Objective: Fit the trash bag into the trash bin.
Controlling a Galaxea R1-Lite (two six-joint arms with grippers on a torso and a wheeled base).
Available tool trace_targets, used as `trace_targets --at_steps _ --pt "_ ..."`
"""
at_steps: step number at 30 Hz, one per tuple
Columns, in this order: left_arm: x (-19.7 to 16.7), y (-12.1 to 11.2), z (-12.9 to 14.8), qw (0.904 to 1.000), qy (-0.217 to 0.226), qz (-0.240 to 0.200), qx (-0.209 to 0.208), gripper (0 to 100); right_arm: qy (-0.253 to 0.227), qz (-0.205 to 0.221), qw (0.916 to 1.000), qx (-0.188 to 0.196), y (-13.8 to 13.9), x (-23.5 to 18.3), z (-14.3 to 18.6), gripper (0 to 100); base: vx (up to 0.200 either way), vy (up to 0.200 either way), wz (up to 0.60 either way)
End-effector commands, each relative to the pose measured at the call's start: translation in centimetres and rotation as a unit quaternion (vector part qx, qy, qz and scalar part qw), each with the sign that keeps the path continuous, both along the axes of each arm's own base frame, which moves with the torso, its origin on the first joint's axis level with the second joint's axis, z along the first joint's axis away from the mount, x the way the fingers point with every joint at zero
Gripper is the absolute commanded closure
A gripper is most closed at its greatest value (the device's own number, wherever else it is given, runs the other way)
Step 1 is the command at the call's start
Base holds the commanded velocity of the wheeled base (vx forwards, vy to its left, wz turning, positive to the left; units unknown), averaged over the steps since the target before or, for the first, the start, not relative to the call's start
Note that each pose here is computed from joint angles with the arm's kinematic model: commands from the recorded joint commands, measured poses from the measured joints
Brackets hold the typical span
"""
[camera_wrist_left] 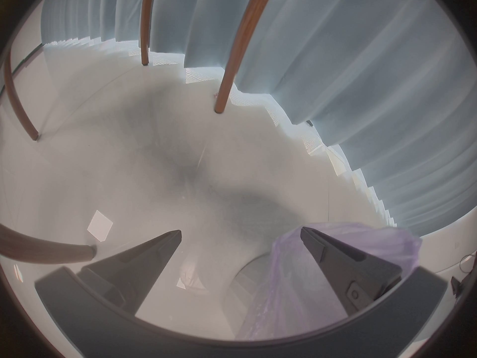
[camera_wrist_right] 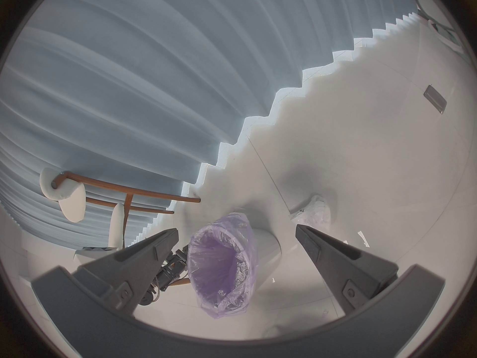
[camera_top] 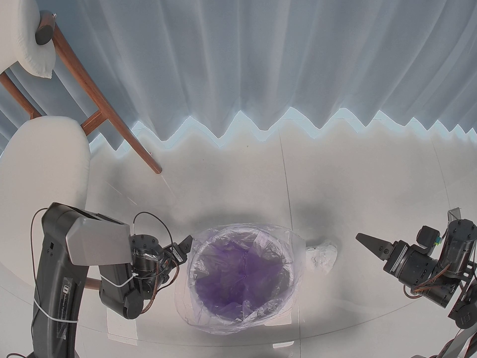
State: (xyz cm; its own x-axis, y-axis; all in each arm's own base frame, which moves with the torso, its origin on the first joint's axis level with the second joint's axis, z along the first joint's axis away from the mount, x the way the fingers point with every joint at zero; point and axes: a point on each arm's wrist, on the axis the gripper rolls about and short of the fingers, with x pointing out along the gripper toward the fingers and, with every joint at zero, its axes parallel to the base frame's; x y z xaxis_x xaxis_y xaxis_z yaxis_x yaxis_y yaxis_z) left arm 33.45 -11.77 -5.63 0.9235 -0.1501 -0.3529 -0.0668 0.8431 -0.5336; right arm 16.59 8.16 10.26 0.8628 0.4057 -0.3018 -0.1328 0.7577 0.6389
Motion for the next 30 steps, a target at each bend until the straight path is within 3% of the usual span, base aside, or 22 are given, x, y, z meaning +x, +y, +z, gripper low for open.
trace_targets --at_steps 1,7,15,22,30 --pt "-1.2 0.8 3.9 0.9995 -0.024 0.012 -0.020 0 0.014 -0.001 0.9999 -0.006 0.0 0.1 -0.6 0 0.000 0.000 0.00" --pt "-4.6 0.6 9.5 0.9967 -0.064 -0.004 -0.051 0 0.058 -0.035 0.9976 -0.015 -0.8 3.5 -2.5 0 0.000 0.000 0.00" --pt "-8.6 0.1 13.0 0.9930 -0.089 -0.044 -0.063 0 0.087 0.023 0.9959 -0.005 0.5 6.9 -4.3 0 0.000 0.000 0.00" --pt "-11.4 -0.8 14.4 0.9893 -0.101 -0.087 -0.058 0 0.095 0.042 0.9945 -0.013 2.6 10.1 -6.5 0 0.000 0.000 0.00" --pt "-12.7 -0.5 15.3 0.9872 -0.112 -0.093 -0.064 0 0.097 0.072 0.9926 -0.013 5.3 11.4 -7.9 0 0.000 0.000 0.00"
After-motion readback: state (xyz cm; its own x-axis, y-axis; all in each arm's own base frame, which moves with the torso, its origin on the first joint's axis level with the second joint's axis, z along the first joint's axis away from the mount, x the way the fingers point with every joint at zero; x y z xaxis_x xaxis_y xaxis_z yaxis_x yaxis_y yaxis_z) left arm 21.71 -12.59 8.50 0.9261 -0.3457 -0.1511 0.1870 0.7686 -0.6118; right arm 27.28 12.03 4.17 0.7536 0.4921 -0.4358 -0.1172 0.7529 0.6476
